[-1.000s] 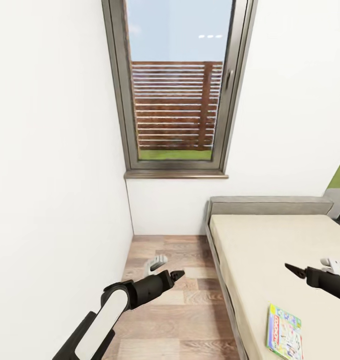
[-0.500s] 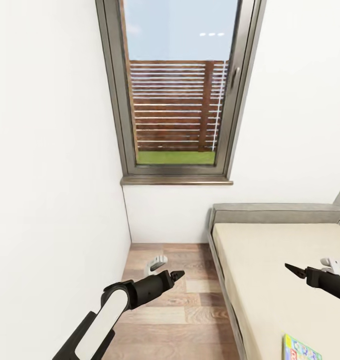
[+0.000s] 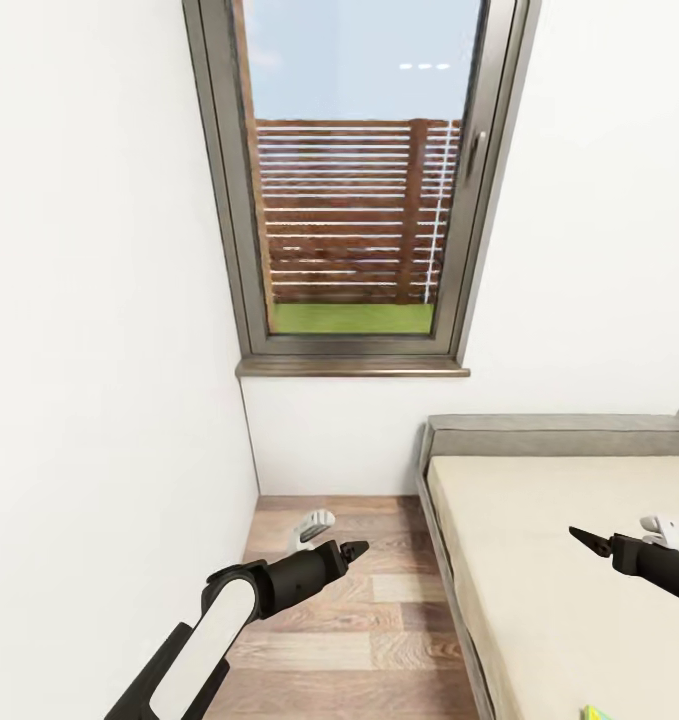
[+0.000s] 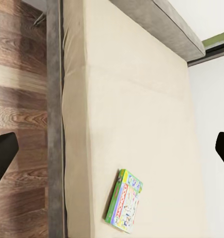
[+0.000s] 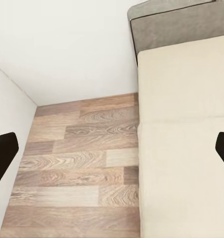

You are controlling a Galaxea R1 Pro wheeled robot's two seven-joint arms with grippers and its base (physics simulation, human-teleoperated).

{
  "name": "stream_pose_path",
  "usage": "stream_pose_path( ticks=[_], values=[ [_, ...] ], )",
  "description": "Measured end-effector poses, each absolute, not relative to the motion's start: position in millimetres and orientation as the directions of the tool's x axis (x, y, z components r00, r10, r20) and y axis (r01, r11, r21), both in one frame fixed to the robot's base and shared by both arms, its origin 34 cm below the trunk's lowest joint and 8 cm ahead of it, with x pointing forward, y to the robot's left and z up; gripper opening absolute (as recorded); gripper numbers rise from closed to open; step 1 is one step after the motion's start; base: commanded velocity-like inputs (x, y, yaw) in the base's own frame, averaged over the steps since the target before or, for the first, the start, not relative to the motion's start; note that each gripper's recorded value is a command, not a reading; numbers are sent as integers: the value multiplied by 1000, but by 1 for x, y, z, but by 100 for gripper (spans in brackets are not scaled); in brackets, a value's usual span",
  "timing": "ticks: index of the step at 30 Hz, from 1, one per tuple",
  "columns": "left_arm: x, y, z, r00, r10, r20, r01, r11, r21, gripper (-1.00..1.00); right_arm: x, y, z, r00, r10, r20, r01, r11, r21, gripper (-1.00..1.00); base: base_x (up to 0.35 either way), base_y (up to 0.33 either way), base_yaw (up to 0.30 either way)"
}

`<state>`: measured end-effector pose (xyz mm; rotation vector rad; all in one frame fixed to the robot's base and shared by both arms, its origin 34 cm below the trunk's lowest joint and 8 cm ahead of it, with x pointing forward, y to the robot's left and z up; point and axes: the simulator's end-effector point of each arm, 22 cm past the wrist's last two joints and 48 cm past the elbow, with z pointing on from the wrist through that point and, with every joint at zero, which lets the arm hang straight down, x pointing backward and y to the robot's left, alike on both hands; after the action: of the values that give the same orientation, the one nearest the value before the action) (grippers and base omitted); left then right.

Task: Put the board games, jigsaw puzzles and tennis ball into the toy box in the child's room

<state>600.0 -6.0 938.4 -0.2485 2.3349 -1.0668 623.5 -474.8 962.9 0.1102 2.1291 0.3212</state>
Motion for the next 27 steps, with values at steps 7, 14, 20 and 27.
stream_pose_path(
  ticks=[7,14,20,27],
  values=[
    [600,-6,938,-829,-382,-409,59,667,-743,100,623,-475,963,-548,203,-811,-46,961,271,100,29,0,-146],
    [600,-6,938,-829,-382,-409,59,666,-743,100,623,-475,963,-548,204,-811,-45,961,272,100,11,0,-228],
    [600,-7,938,-829,-382,-408,59,666,-744,100,623,-476,963,-549,204,-811,-44,961,271,100,4,0,-259],
    [600,-7,938,-829,-382,-408,59,666,-744,100,623,-476,963,-549,205,-810,-43,961,272,100,2,0,-272]
  ],
)
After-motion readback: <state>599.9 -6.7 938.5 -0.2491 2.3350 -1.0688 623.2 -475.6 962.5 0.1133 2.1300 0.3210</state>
